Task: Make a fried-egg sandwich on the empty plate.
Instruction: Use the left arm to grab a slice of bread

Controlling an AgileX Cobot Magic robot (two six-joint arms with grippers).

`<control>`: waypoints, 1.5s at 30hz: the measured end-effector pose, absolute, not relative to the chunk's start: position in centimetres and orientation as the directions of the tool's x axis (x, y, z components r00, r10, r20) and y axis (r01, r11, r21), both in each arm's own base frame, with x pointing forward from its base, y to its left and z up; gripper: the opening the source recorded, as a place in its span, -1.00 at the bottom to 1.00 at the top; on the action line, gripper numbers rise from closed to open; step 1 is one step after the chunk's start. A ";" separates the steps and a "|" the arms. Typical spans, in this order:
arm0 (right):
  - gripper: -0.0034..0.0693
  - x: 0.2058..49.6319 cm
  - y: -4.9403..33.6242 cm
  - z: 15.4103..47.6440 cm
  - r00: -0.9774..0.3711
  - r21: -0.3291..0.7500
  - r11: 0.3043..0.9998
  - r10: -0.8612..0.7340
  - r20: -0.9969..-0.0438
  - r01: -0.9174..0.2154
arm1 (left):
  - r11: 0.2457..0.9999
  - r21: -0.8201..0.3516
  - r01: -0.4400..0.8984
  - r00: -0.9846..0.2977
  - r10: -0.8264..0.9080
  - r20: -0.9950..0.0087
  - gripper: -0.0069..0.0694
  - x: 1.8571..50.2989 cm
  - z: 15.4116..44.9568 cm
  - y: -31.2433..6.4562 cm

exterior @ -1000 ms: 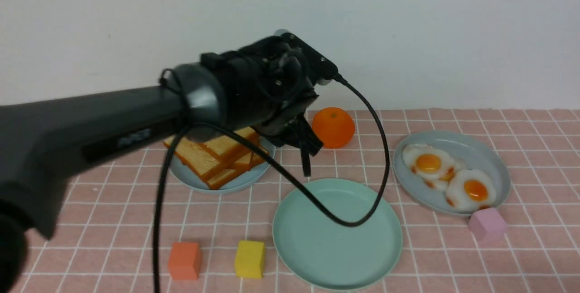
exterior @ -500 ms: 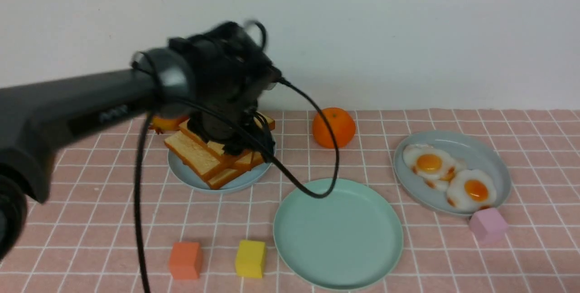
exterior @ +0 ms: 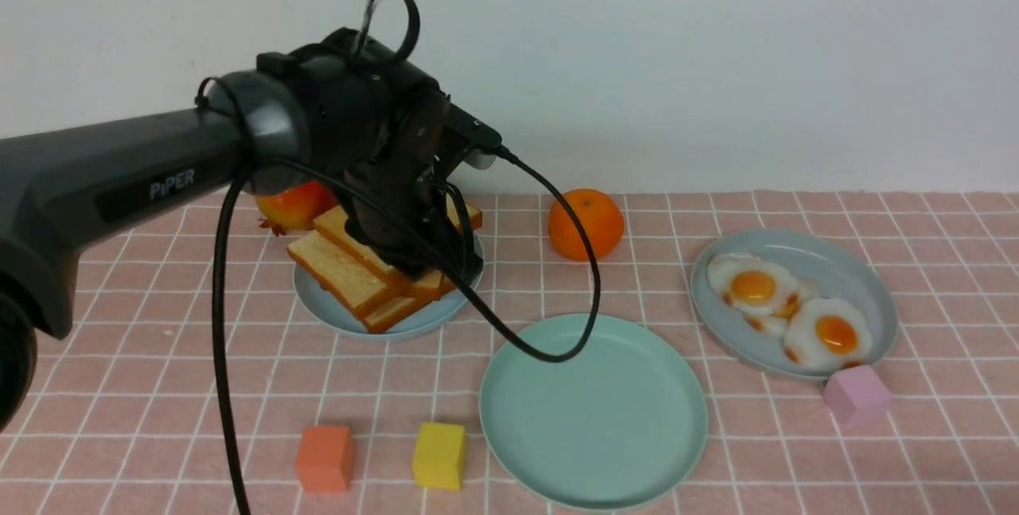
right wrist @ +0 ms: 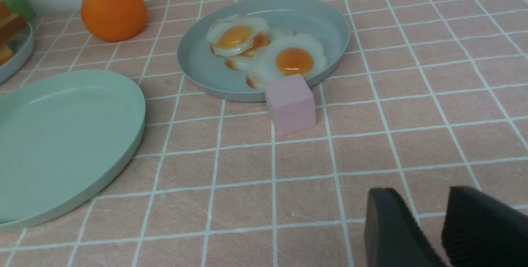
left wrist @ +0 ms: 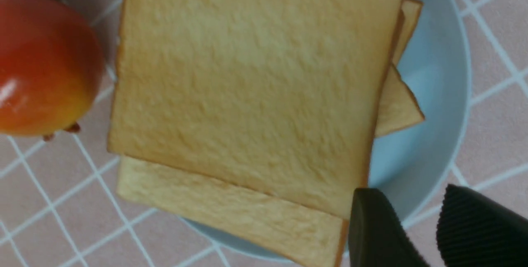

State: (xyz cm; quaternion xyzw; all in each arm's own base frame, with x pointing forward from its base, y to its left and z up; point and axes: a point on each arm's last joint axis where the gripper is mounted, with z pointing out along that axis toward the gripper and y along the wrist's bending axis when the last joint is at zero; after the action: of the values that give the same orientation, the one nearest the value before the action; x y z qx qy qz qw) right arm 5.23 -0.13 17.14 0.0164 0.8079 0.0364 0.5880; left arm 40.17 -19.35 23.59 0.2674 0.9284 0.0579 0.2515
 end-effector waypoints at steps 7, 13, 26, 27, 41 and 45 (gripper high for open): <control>-0.25 5.2 -0.1 17.1 -0.308 0.078 0.997 0.069 -0.949 -0.016 | 0.857 0.251 0.450 -0.722 0.514 -0.463 0.07 41.4 22.8 -18.3; -0.25 5.2 -0.1 17.1 -0.308 0.078 0.997 0.069 -0.949 -0.016 | 0.869 0.235 0.436 -0.745 0.495 -0.446 0.09 42.1 21.4 -17.7; -0.25 5.2 -0.1 17.1 -0.308 0.078 0.997 0.069 -0.949 -0.016 | 0.886 0.192 0.421 -0.764 0.461 -0.451 0.13 42.4 21.0 -17.6; -0.25 5.2 -0.1 17.1 -0.308 0.078 0.997 0.069 -0.949 -0.016 | 0.886 0.192 0.421 -0.764 0.461 -0.451 0.13 42.4 21.0 -17.6; -0.25 5.2 -0.1 17.1 -0.308 0.078 0.997 0.069 -0.949 -0.016 | 0.891 0.178 0.417 -0.767 0.450 -0.457 0.33 42.2 21.4 -17.6; -0.25 5.2 -0.1 17.1 -0.308 0.078 0.997 0.069 -0.949 -0.016 | 0.889 0.182 0.420 -0.769 0.455 -0.449 0.18 42.3 20.9 -17.6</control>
State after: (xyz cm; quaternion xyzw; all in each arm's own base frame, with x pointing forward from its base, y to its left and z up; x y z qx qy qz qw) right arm 5.23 -0.13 17.14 0.0164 0.8079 0.0364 0.5880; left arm 42.34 -17.63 20.93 0.2328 0.9398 0.0355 0.2475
